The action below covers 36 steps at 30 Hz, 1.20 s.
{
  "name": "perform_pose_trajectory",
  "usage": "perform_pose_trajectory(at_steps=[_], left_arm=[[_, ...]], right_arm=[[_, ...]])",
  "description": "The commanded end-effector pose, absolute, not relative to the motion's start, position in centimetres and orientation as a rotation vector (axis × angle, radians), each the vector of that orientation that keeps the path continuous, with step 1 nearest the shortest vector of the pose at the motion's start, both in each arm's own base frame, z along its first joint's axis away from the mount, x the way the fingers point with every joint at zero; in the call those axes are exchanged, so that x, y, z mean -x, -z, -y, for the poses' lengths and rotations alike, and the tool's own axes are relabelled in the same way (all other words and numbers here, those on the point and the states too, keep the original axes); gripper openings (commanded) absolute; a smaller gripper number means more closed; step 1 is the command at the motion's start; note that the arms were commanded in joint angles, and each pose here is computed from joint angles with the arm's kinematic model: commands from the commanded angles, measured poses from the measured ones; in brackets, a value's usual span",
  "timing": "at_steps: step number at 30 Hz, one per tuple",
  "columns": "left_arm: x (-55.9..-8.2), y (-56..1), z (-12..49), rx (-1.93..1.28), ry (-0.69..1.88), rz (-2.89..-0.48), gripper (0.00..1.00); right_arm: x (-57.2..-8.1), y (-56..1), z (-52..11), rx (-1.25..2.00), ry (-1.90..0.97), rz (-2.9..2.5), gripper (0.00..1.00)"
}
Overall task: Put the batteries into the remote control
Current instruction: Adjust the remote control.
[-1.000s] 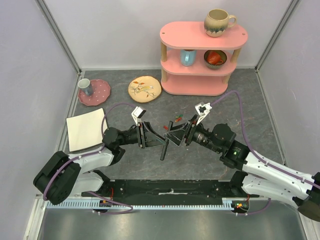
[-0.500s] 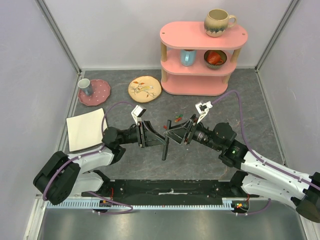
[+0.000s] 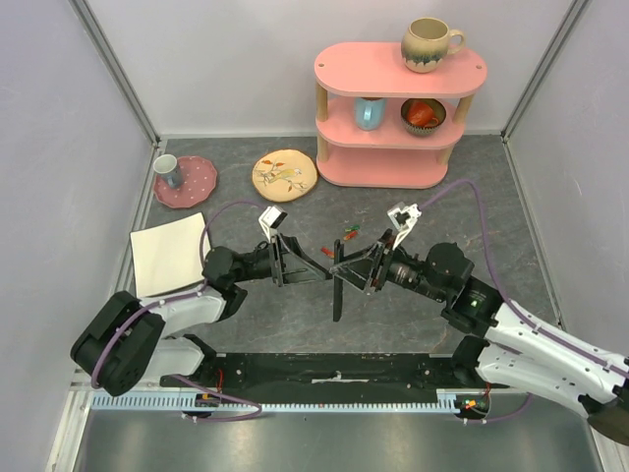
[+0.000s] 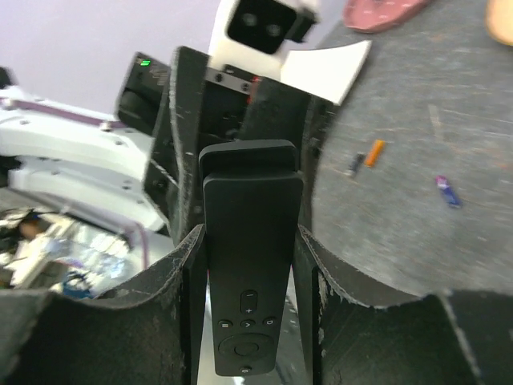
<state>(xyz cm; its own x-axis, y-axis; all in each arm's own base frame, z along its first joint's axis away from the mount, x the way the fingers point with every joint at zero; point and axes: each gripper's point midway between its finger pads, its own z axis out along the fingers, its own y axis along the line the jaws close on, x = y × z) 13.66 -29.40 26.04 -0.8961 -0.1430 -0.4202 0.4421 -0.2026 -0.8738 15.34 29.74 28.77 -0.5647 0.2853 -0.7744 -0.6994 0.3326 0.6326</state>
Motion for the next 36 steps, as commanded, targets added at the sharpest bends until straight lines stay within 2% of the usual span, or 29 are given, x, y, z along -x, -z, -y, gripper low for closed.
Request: perform_pose_trajectory(at_steps=[1,2,5,7,11,18,23,31,36], left_arm=[[-13.1,-28.6,27.2,-0.513,2.077,-1.409,0.79],[-14.0,-27.7,26.8,-0.465,2.053,-1.451,0.79],[-15.8,-25.3,26.1,-0.289,1.972,-1.534,0.79],[-15.8,-24.4,25.8,-0.288,1.910,-1.556,0.78],[-16.6,-22.1,25.6,-0.220,1.793,-1.685,0.78],[-18.0,-22.9,24.6,-0.186,1.612,-1.694,0.77],[-18.5,-22.0,24.4,-0.132,1.585,-1.741,0.75],[-18.5,-20.7,24.4,-0.094,1.587,-1.787,0.74],[-18.4,-20.1,24.3,-0.080,1.583,-1.803,0.74]], right_arm=[[-19.2,-28.3,-25.8,0.304,-0.964,-1.818,0.16],[-20.2,-29.1,-24.7,0.268,-0.866,-1.837,0.16],[-22.8,-25.0,-19.2,0.216,-0.391,-2.005,0.15],[-23.8,-24.4,-17.3,0.177,-0.243,-2.001,0.15],[-24.1,-24.1,-17.5,0.197,-0.228,-2.004,0.15],[-24.4,-22.6,-19.2,0.221,-0.255,-2.054,0.13],[-25.0,-19.4,-17.9,0.216,-0.146,-2.125,0.13],[-25.5,-10.6,-15.1,0.183,-0.039,-2.330,0.11],[-25.6,-10.1,-16.1,0.192,-0.109,-2.327,0.11]])
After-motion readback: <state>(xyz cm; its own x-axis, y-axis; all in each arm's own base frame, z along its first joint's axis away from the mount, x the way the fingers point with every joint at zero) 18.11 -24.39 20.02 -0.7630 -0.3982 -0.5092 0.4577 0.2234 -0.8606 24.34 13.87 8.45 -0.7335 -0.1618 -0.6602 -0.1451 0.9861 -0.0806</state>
